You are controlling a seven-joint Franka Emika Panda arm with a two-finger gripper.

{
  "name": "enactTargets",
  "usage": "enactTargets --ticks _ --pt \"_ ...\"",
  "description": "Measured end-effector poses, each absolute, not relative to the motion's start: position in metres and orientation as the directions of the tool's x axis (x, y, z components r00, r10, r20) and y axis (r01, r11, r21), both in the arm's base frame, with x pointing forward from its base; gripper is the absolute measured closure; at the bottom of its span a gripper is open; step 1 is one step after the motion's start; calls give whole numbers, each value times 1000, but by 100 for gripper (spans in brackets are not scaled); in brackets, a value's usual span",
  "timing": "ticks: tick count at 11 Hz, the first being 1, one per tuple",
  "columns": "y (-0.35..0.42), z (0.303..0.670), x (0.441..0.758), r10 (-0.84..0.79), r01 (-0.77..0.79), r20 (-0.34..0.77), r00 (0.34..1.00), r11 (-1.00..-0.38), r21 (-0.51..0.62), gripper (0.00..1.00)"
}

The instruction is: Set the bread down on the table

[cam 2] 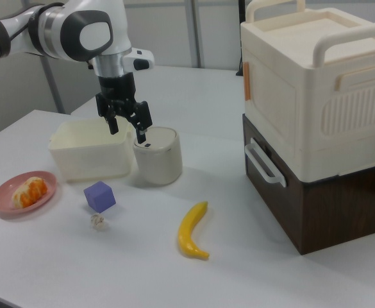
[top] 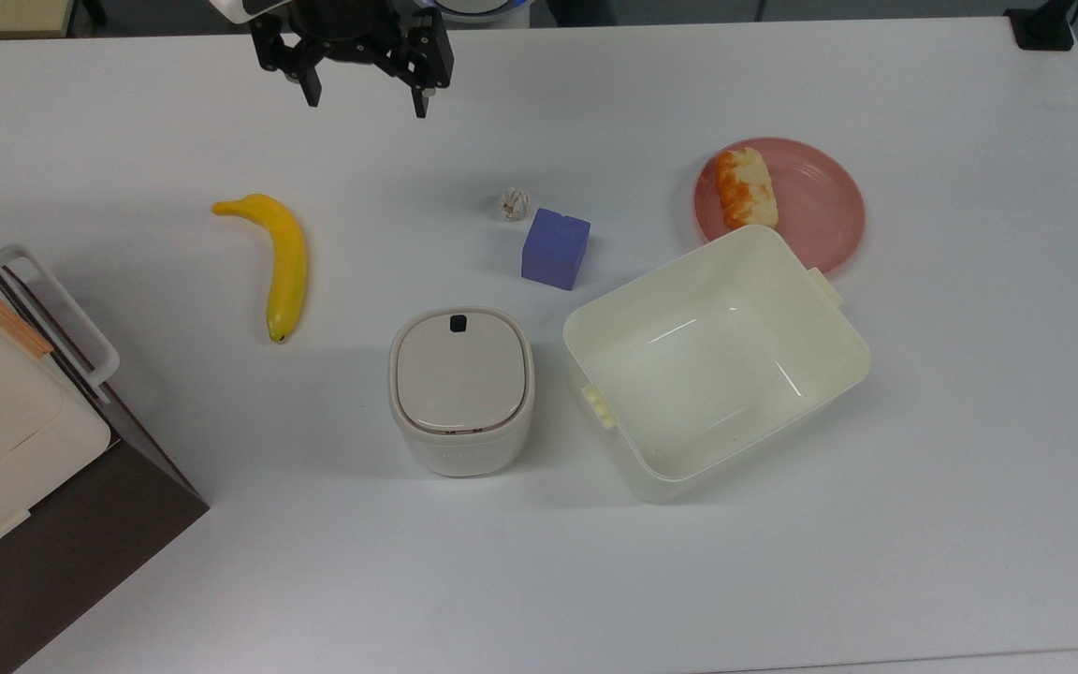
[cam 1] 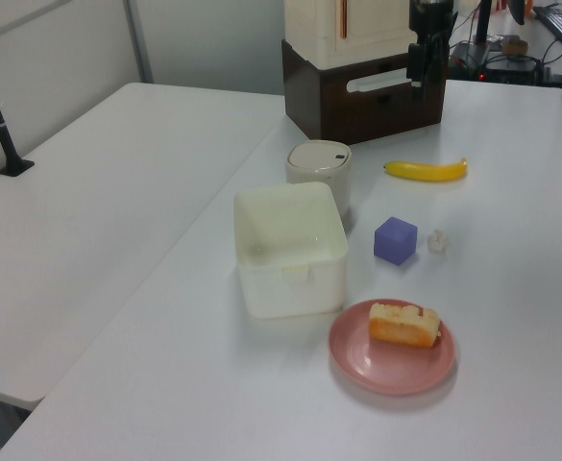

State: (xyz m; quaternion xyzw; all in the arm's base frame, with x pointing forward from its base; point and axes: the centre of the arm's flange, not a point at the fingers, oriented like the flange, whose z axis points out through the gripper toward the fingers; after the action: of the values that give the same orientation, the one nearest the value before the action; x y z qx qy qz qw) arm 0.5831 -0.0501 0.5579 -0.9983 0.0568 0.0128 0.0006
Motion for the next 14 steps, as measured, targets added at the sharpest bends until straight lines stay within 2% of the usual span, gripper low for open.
enactTargets --ticks 8,14 --pt "-34 546 583 -103 -103 -50 993 -995 1 0" --pt "23 502 586 -46 -45 -129 991 -999 9 0"
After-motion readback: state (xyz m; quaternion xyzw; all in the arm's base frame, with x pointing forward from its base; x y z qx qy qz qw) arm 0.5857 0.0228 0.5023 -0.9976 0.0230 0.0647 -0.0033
